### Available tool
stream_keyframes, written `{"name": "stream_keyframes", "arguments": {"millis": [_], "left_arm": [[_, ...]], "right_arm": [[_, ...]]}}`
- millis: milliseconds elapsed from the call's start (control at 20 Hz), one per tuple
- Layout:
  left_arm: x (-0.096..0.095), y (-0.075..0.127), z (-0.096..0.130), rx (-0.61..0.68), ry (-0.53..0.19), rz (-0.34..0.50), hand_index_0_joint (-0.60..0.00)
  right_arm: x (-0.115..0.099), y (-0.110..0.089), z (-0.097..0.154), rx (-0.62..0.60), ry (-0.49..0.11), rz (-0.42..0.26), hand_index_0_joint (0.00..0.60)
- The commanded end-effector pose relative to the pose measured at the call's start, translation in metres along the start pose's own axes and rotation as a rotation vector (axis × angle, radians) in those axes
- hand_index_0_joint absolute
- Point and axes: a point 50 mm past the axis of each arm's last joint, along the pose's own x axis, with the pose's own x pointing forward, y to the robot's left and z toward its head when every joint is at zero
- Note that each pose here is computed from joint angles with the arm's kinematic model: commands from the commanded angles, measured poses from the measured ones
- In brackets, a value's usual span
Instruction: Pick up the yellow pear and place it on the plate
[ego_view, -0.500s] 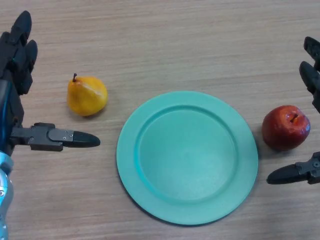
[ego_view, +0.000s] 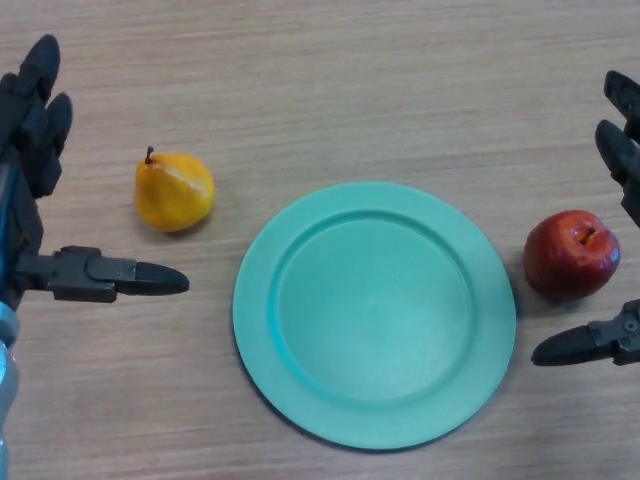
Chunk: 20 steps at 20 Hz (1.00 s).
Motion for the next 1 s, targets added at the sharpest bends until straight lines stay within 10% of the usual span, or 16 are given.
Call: {"name": "stream_keyframes", "arguments": {"millis": [50,1000], "left_arm": [[0.013,0.021,0.038,0.099,-0.275,0.072,0.0],[0.079,0.003,-0.02,0.148,-0.147,0.1,0.0]], "right_arm": [[-0.006,-0.01,0.035,-0.104,-0.213,-0.032,0.0],[-0.024,-0.018,0.045,-0.117,-0.229,-0.097,0.0]]}}
